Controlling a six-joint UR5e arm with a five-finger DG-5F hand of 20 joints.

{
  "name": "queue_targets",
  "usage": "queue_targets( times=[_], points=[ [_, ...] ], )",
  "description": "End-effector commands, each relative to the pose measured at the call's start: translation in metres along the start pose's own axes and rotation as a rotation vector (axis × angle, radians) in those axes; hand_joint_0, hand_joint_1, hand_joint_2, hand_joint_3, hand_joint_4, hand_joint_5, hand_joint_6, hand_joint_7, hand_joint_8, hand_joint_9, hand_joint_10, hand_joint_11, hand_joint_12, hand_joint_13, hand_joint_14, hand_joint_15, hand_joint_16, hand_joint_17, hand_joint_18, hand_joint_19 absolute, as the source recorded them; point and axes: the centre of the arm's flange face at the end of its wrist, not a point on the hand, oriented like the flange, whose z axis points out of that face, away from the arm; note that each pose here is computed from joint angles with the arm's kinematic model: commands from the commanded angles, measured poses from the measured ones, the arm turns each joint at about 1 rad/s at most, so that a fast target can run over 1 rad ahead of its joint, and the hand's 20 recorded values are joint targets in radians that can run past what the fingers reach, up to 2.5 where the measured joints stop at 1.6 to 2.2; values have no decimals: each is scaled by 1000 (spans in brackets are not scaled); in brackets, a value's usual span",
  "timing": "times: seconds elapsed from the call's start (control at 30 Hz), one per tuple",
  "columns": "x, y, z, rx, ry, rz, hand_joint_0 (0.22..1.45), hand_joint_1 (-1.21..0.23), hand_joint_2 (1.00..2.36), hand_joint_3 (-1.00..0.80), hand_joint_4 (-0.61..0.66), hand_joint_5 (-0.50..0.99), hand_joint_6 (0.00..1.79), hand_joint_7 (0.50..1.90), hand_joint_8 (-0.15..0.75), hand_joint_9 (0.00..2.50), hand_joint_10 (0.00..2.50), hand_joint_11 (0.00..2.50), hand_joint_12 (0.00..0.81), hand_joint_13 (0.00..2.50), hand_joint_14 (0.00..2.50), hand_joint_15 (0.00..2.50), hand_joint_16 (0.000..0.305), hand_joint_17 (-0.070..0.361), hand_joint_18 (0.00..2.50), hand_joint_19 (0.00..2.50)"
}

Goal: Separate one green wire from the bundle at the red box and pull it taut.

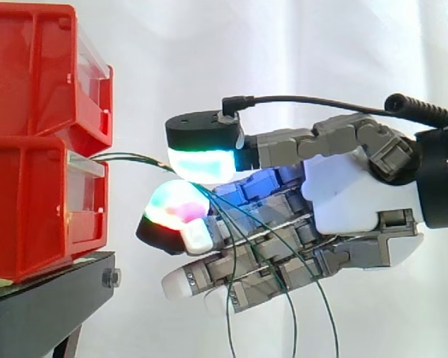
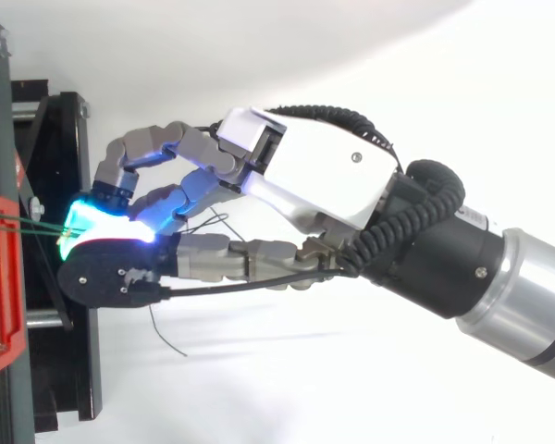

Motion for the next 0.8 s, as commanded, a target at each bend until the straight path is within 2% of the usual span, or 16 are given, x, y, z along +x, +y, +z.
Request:
queue_targets(
  times=[0.0, 0.23, 0.33, 0.4, 0.43, 0.47, 0.5, 0.6, 0.63, 0.67, 0.77],
  points=[
    [-3, 1, 1, 7, -1, -3, 592, -714, 1013, -111, 138, -156, 912, 1106, 322, 978, 13, 511, 369, 775, 6, 180, 50, 112, 800, 189],
    [-4, 1, 2, 7, 0, -1, 605, -805, 1014, -158, 107, -169, 919, 1072, 303, 925, 14, 515, 355, 743, 7, 185, 47, 106, 770, 206],
    [-5, 1, 3, 6, 3, 2, 610, -833, 1014, -278, 143, -174, 916, 1074, 283, 910, 17, 526, 336, 723, 7, 193, 43, 97, 736, 229],
    [-7, 4, 4, 6, 11, 4, 576, -766, 1003, -459, 179, -170, 912, 1055, 287, 929, 16, 512, 335, 726, 7, 194, 44, 98, 740, 232],
    [-7, 4, 5, 6, 11, 4, 574, -756, 1002, -472, 182, -169, 912, 1044, 284, 933, 14, 508, 336, 729, 7, 197, 44, 98, 741, 240],
    [-7, 5, 4, 7, 14, 3, 544, -656, 1000, -500, 187, -166, 908, 1028, 291, 952, 14, 508, 340, 738, 7, 193, 45, 101, 752, 236],
    [-8, 4, 5, 8, 14, 2, 524, -556, 1000, -500, 189, -160, 896, 1066, 297, 976, 14, 506, 346, 748, 7, 189, 46, 104, 766, 238],
    [-10, 5, 5, 11, 11, 3, 553, -441, 1000, -498, 182, -156, 886, 1092, 294, 994, 16, 501, 339, 754, 7, 194, 45, 100, 757, 255],
    [-10, 5, 5, 11, 11, 3, 553, -441, 1000, -498, 182, -156, 886, 1092, 294, 994, 16, 501, 339, 754, 7, 194, 45, 100, 757, 255],
    [-11, 5, 6, 12, 11, 5, 584, -459, 1007, -415, 176, -150, 883, 1120, 291, 1020, 16, 497, 332, 757, 7, 197, 43, 97, 757, 261],
    [-11, 6, 5, 18, 11, 11, 580, -591, 1012, -262, 176, -134, 884, 1153, 314, 1113, 14, 518, 353, 820, 7, 198, 47, 106, 821, 240]
  ],
)
